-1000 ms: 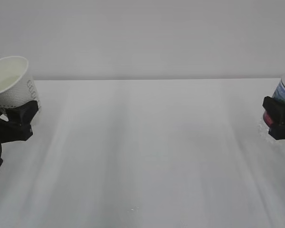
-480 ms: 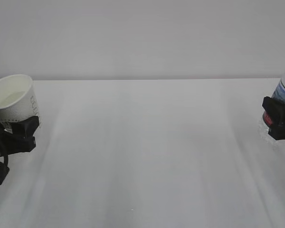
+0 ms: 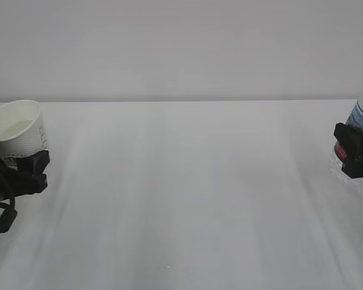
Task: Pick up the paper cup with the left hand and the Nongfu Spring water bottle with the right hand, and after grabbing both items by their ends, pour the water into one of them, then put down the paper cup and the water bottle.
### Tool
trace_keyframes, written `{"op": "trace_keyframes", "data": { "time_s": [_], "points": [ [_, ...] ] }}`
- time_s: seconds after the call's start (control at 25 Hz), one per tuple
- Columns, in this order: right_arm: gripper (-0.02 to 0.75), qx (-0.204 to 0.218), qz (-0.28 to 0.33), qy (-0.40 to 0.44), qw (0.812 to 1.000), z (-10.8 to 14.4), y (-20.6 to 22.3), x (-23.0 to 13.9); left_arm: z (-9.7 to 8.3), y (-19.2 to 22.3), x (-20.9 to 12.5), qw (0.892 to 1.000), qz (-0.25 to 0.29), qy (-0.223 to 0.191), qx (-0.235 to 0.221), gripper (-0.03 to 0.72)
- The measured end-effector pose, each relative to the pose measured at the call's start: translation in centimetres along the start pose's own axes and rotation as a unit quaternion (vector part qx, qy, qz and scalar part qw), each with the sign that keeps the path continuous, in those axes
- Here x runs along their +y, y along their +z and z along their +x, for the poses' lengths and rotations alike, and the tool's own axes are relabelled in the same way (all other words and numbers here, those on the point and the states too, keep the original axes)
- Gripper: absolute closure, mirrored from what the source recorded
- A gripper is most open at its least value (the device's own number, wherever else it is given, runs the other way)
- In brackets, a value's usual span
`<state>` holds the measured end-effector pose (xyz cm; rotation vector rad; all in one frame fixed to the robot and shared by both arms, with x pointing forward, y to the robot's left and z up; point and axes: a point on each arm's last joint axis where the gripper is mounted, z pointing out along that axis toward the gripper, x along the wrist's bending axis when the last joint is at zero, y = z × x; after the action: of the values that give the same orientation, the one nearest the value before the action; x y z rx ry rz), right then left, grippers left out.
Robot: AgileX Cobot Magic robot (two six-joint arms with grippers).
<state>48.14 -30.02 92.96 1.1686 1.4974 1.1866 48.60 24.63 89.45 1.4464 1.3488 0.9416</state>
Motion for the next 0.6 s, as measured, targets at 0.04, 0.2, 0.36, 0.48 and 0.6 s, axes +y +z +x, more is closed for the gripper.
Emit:
{"op": "trace_keyframes", "data": {
  "time_s": [0.04,0.2,0.36,0.48,0.6],
  "points": [
    [0.297,0.0,0.0,0.0,1.0,0.0,0.0,0.0,0.0,0.1,0.1,1.0,-0.001,0.0,0.0,0.198],
    [0.297,0.0,0.0,0.0,1.0,0.0,0.0,0.0,-0.1,0.6,0.2,1.0,-0.005,-0.001,0.0,0.199],
    [0.297,0.0,0.0,0.0,1.0,0.0,0.0,0.0,-0.2,1.4,-0.4,1.0,0.005,0.001,0.001,0.199],
    [0.297,0.001,0.0,0.0,1.0,0.0,0.0,0.0,-0.2,2.0,-0.9,1.0,0.012,0.002,0.001,0.199],
    [0.297,0.002,0.0,-0.001,1.0,0.0,0.0,0.0,-0.3,2.6,-0.8,1.0,0.009,0.001,0.001,0.199]
  ]
}}
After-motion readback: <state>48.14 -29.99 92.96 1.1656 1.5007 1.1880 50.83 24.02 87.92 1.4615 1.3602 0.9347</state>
